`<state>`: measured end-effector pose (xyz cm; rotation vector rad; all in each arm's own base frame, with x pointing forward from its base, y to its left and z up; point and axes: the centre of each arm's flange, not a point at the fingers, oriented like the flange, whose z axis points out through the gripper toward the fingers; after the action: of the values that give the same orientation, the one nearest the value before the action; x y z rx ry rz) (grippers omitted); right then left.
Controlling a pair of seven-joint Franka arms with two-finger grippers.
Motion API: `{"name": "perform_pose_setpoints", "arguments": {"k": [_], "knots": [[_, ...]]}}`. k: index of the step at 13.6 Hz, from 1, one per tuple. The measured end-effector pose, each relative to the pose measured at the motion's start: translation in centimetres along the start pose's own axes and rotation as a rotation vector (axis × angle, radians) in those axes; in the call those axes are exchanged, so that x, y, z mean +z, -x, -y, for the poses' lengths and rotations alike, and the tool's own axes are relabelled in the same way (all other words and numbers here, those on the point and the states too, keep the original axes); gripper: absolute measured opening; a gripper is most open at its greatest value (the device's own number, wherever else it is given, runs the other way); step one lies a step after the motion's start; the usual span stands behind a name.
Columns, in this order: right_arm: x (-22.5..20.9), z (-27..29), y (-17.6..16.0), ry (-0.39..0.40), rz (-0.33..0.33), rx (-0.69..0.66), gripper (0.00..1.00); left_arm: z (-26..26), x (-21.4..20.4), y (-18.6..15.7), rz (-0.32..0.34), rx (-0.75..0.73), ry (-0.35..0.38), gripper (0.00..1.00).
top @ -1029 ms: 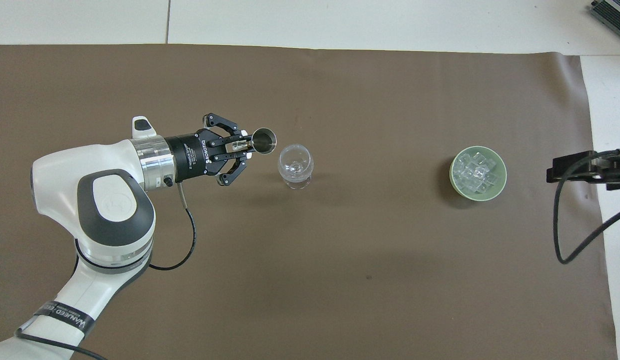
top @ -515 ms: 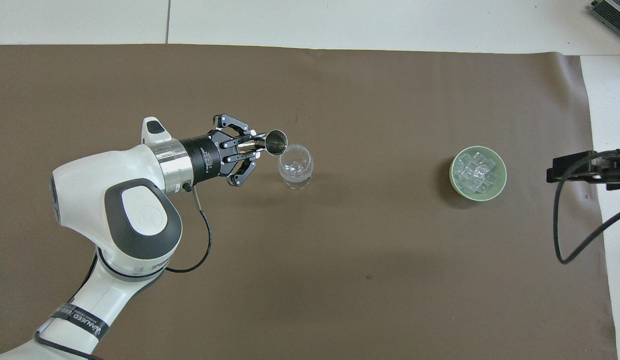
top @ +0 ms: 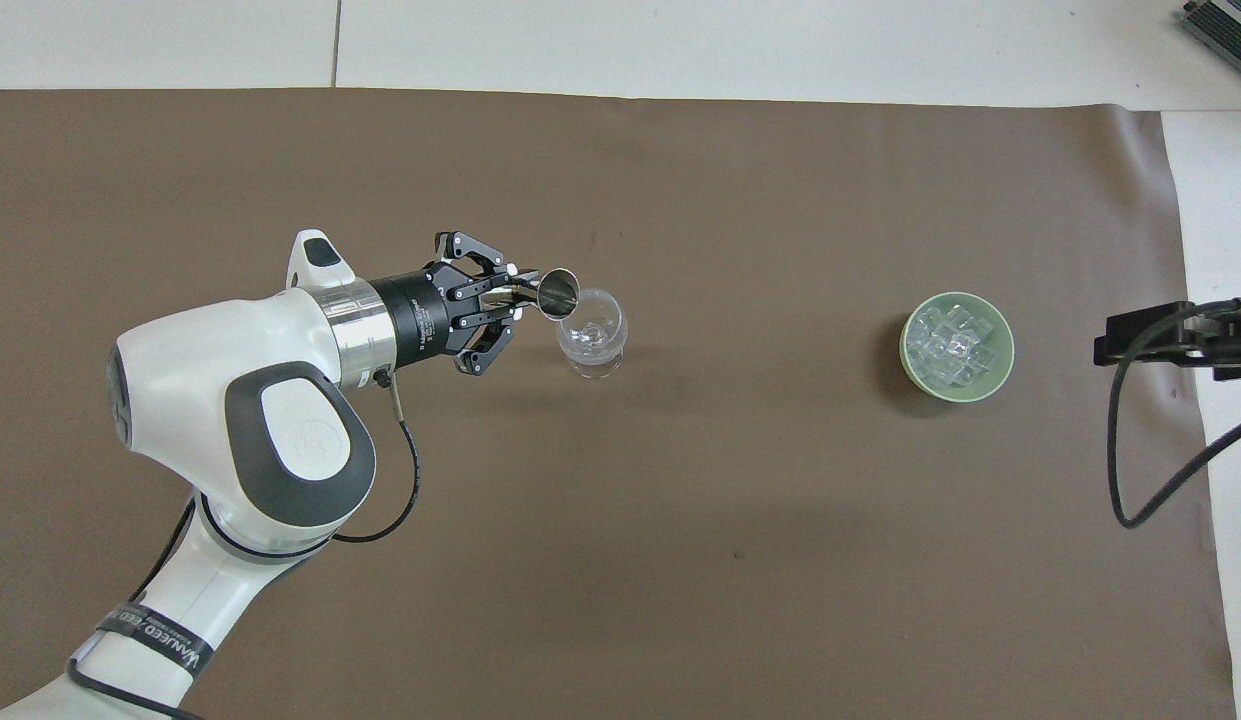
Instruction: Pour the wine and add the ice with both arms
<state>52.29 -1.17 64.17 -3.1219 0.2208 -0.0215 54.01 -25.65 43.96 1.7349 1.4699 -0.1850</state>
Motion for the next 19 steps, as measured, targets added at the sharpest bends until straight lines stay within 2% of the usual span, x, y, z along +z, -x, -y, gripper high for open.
{"name": "perform_pose_setpoints", "arguments": {"k": [8, 15, 19], "knots": [[0.0, 0.0, 0.0, 0.0, 0.0, 0.0, 1.0, -0.2, 0.0, 0.7, -0.054, 0.097, 0.008, 0.21], [0.0, 0.0, 0.0, 0.0, 0.0, 0.0, 1.0, 0.1, 0.3, 2.1, -0.103, 0.164, 0.056, 0.21], [0.0, 0.0, 0.0, 0.0, 0.0, 0.0, 1.0, 0.2, 0.6, 2.5, -0.129, 0.227, 0.048, 0.21]]}}
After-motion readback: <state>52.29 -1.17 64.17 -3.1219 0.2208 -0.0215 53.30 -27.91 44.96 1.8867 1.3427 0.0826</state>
